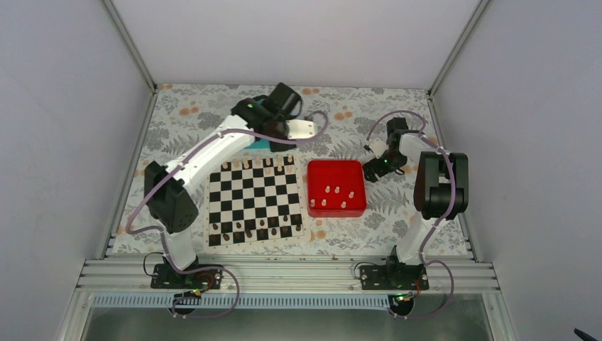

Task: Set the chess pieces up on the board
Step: Pick up the chess piece from the storage box.

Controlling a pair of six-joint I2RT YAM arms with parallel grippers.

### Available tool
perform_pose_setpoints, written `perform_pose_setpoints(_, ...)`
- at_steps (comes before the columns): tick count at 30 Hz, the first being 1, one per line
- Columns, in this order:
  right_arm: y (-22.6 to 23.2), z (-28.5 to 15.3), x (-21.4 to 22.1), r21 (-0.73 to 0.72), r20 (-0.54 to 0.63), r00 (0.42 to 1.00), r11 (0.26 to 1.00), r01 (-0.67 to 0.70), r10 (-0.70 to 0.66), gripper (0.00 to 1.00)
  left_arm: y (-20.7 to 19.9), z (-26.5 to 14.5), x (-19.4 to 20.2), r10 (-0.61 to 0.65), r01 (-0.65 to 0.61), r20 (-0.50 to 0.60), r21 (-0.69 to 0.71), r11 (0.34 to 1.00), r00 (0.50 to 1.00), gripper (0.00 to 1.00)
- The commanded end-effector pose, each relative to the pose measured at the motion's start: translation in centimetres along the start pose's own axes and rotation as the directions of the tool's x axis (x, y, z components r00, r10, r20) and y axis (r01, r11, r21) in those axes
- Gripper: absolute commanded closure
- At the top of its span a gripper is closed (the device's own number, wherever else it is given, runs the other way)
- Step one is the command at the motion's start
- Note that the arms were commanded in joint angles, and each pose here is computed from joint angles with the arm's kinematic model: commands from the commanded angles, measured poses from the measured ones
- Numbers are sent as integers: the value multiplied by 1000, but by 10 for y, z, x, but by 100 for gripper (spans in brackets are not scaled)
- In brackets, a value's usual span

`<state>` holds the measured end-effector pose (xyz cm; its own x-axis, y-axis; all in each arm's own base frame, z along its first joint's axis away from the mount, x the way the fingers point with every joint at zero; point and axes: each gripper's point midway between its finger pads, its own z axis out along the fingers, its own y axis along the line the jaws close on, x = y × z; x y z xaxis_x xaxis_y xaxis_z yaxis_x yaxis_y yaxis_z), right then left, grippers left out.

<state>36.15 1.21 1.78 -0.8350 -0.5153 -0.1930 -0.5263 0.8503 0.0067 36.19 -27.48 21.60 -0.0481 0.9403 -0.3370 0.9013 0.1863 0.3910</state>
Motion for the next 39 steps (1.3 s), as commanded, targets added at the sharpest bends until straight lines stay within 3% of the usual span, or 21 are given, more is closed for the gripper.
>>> perform_pose_setpoints(1, 5, 2, 1, -7, -8, 1000, 1000, 14, -14, 0, -35, 13, -45, 68, -70, 26, 73, 995, 997, 55)
perform_pose_setpoints(7, 6, 2, 1, -13, -7, 1000, 1000, 17, -17, 0, -84, 42, -98, 179, -190, 88, 141, 971, 980, 55)
perform_pose_setpoints(14, 8, 4, 2, -24, -10, 1000, 1000, 19, -19, 0, -116, 82, -125, 225, -247, 115, 238, 939, 968, 55)
perform_pose_setpoints(23, 10, 6, 3, -34, -13, 1000, 999, 25, -26, 0, -142, 127, -112, 258, -262, 58, 322, 910, 964, 55)
perform_pose_setpoints(39, 11, 7, 4, -37, -18, 1000, 999, 24, -25, 0, -166, 154, -84, 273, -252, 5, 401, 881, 962, 56)
